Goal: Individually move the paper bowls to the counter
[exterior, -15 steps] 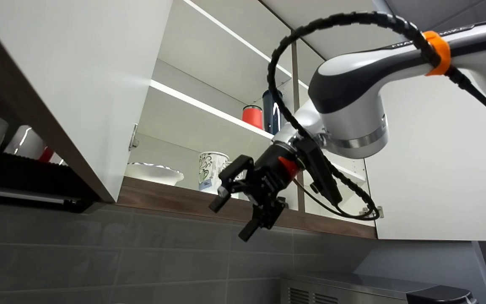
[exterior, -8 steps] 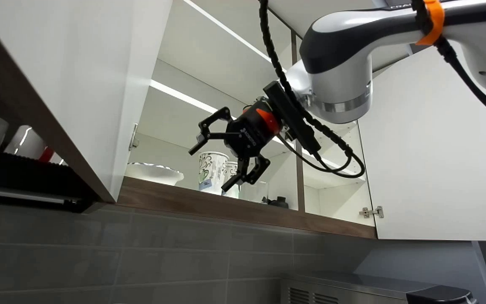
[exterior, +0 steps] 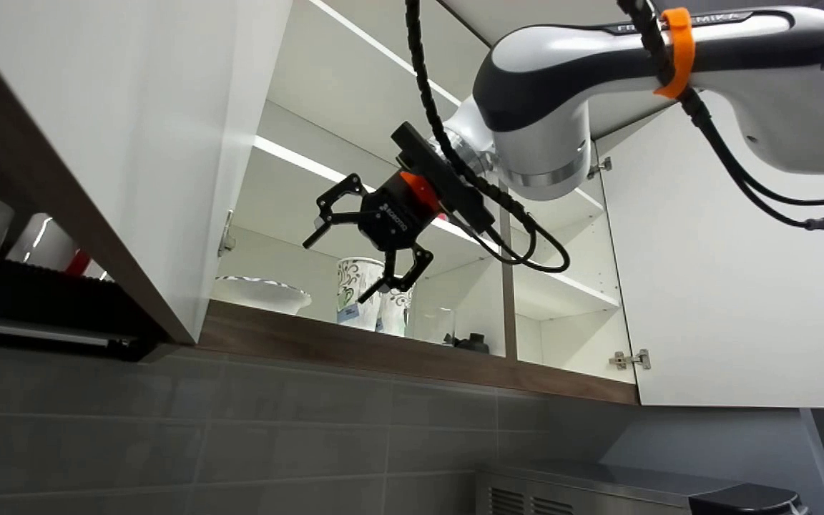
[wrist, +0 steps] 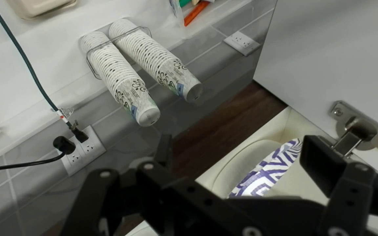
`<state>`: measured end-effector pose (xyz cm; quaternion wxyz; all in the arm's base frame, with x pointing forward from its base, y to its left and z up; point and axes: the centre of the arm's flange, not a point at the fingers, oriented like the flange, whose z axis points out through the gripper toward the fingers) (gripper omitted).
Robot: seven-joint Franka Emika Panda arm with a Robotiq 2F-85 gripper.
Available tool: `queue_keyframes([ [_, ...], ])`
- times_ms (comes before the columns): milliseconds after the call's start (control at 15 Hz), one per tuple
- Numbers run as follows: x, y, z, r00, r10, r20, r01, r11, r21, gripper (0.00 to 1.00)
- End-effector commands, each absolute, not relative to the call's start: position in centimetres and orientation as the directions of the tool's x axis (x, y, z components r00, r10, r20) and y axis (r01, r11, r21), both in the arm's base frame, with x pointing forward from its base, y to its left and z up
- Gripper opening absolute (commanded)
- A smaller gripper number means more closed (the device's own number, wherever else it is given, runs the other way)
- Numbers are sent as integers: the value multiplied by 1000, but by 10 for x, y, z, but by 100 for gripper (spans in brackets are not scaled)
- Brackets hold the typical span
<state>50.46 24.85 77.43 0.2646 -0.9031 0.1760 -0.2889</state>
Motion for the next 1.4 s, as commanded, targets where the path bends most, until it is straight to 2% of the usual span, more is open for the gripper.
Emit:
queue_keyframes([
  [0,527,266,783,720,-551,422,-240,-769,-593,100],
  [733,569,282,782,656,-611,443,-277,-741,-612,100],
  [867,576,284,781,652,-610,450,-275,-743,-610,74],
  [1333,588,282,778,651,-607,456,-284,-752,-595,19],
])
